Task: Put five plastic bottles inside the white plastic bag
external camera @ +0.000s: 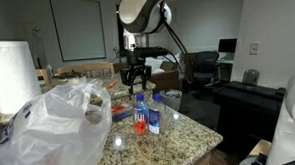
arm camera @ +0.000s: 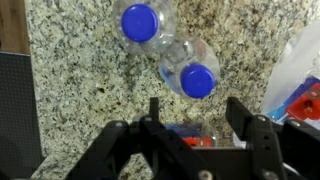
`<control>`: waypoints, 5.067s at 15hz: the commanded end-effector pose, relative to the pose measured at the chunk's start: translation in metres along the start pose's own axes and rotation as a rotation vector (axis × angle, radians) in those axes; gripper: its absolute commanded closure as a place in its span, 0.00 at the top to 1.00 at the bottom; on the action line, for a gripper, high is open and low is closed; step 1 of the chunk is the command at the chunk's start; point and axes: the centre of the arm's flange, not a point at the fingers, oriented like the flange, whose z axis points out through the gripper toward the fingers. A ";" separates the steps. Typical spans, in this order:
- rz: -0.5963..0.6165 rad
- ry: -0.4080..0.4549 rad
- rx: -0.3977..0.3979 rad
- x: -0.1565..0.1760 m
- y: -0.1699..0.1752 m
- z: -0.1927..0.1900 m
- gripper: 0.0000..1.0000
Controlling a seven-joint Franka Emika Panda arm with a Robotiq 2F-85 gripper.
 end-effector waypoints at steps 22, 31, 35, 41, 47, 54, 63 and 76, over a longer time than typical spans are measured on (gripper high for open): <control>0.050 0.026 0.106 0.010 0.030 -0.028 0.12; -0.193 0.005 0.504 0.047 0.043 -0.090 0.12; -0.323 -0.116 0.567 0.070 0.002 -0.081 0.12; -0.390 -0.234 0.618 0.128 -0.062 -0.039 0.12; -0.321 -0.362 0.688 0.171 -0.107 -0.008 0.12; -0.284 -0.549 0.618 0.156 -0.168 0.043 0.12; -0.255 -0.533 0.513 0.145 -0.179 0.049 0.76; -0.136 -0.311 0.517 0.139 -0.071 -0.038 1.00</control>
